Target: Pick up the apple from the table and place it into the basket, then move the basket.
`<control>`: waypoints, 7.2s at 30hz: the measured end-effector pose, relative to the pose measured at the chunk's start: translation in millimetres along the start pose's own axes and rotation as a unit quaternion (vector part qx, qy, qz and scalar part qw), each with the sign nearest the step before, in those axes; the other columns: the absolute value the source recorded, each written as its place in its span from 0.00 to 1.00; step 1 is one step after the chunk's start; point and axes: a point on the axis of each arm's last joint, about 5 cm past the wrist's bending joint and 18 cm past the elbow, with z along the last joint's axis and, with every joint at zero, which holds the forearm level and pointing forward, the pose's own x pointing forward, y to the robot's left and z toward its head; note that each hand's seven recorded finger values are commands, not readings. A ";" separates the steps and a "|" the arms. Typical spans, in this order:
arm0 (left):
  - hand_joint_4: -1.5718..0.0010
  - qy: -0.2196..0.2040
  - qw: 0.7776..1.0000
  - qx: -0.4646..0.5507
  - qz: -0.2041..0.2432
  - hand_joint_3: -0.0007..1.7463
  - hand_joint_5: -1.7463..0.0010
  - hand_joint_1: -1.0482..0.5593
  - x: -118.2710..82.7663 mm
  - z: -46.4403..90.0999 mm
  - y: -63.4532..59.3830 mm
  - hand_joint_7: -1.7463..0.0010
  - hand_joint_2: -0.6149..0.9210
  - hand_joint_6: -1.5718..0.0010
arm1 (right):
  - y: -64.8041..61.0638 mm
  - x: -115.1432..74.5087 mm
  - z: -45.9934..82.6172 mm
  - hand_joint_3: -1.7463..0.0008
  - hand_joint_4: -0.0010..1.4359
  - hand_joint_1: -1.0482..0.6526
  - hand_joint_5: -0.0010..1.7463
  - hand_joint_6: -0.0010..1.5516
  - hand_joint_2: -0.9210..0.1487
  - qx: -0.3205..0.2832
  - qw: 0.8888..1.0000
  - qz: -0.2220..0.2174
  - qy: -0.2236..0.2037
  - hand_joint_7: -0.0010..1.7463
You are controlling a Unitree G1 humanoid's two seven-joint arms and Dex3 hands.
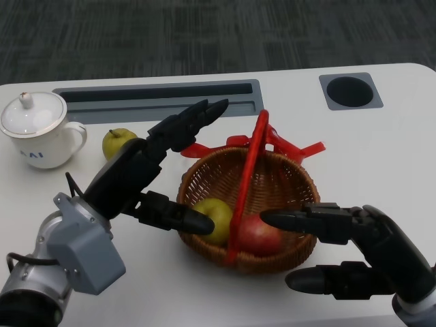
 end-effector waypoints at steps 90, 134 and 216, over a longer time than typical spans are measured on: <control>0.46 0.010 0.989 -0.031 0.147 0.00 0.99 0.25 -101.1 22.2 11.2 0.99 0.88 0.50 | 9.4 57.9 -65.3 0.95 0.78 0.46 0.06 0.59 0.00 -0.250 0.908 0.322 0.096 0.01; 0.44 0.010 0.986 -0.015 0.168 0.00 0.99 0.26 -122.0 37.1 4.9 0.99 0.87 0.48 | -70.8 113.5 -73.2 0.93 0.71 0.43 0.04 0.58 0.00 -0.376 0.786 0.176 0.458 0.00; 0.43 0.003 0.988 -0.017 0.155 0.00 1.00 0.26 -113.1 35.6 11.9 1.00 0.87 0.48 | -100.1 9.0 -53.6 1.00 0.40 0.23 0.01 0.33 0.12 -0.121 0.961 -0.022 0.248 0.02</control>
